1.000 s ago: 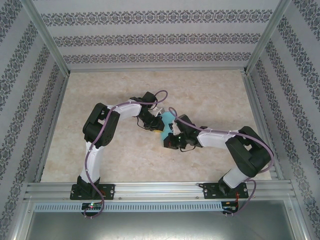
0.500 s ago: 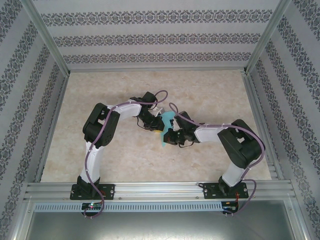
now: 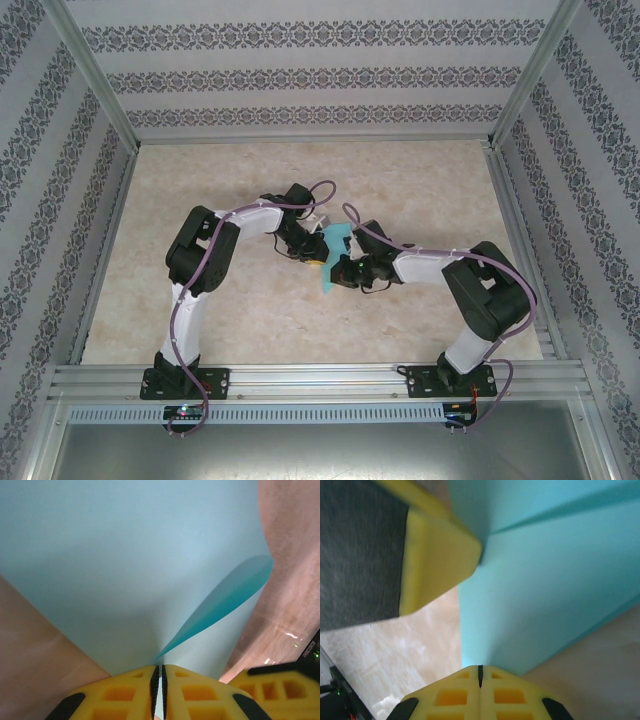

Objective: Fold a paper plane with a square sheet of paper (pick it up from the middle)
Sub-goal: Third fold the triangle at the center of the table.

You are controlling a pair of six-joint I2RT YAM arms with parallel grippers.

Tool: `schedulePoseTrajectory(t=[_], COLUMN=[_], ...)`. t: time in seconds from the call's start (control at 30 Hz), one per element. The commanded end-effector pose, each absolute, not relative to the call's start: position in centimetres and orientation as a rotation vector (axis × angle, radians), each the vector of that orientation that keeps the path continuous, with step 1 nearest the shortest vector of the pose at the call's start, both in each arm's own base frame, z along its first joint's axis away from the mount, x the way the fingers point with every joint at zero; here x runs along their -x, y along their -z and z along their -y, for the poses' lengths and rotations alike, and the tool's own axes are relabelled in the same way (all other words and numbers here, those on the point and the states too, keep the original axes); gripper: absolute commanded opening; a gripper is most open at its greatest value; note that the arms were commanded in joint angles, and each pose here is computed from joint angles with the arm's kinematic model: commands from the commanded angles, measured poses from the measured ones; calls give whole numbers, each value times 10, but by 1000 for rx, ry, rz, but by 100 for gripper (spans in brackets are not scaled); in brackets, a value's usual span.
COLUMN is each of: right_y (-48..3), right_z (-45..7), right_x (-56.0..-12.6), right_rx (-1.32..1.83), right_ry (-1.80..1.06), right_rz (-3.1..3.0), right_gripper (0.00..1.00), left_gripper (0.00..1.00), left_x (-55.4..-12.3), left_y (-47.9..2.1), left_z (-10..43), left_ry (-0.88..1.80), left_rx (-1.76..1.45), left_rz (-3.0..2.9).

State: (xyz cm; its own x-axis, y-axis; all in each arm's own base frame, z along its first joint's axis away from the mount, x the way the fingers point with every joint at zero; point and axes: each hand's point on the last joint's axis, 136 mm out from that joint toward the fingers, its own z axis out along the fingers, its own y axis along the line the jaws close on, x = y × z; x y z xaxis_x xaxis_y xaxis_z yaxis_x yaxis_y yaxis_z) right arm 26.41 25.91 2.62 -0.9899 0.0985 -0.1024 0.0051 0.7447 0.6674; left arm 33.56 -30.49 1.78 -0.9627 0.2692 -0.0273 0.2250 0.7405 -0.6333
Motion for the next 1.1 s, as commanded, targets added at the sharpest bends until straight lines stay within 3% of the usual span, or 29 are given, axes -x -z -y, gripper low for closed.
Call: schedulePoseTrajectory(t=[0.0, 0.2, 0.6, 1.07], right_y=[-41, -31, 9, 1], right_z=[-256, -253, -208, -181], right_x=[-287, -311, -306, -320], right_rx=[-94, -142, -240, -270], right_ry=[-1060, -1043, -860, -776], right_rz=[-2756, -2758, -2843, -2827], right_gripper=[1, 1, 1, 1], left_gripper=[17, 17, 17, 17], left_x=[-317, -317, -315, -313], left_y=[30, 30, 30, 35], left_z=[280, 279, 276, 274], left_ry=[-763, -758, -738, -722], left_rx=[384, 386, 390, 387], left_rz=[2863, 2861, 2865, 2858])
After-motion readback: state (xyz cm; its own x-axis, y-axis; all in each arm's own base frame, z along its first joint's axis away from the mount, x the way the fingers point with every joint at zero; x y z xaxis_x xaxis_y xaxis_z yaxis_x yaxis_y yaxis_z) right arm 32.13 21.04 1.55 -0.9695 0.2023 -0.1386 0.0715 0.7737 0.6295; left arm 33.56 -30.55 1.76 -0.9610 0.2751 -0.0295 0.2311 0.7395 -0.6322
